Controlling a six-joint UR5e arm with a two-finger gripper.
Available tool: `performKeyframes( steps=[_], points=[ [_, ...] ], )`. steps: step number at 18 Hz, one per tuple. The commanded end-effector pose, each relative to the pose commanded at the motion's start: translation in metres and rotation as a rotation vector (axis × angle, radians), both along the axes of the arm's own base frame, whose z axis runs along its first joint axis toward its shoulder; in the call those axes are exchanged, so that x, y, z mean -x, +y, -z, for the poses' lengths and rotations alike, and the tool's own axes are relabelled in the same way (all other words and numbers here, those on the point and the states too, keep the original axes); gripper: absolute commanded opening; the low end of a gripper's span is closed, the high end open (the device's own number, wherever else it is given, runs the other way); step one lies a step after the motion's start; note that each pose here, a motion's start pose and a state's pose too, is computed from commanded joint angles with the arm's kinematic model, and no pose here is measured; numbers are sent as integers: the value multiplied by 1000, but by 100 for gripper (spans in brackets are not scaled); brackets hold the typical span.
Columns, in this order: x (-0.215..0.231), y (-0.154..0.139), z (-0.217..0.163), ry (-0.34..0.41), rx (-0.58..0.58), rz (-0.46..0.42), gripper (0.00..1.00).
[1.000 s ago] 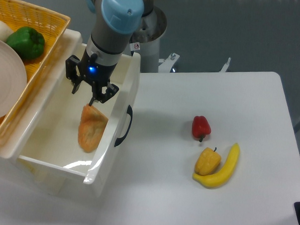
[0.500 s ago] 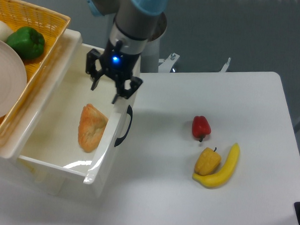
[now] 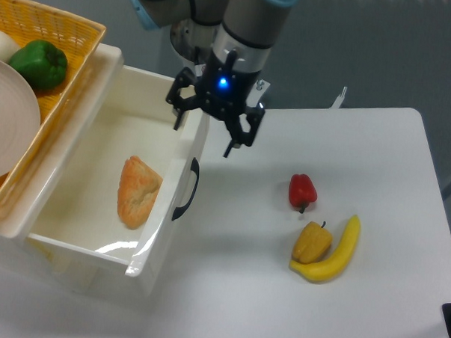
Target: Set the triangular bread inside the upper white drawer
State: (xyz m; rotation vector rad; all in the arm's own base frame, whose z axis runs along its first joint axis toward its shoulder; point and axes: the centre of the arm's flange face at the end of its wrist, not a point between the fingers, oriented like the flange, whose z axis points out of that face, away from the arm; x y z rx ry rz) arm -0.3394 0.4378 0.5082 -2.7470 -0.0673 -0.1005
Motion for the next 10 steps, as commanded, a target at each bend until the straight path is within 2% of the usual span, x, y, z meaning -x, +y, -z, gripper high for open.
performKeyframes(
  steps=[2,5,10],
  points=[
    [5,-6,4,72,66,69,100],
    [12,-9,13,122,120,155,100],
    [24,-3,37,115,170,171,100]
  ],
)
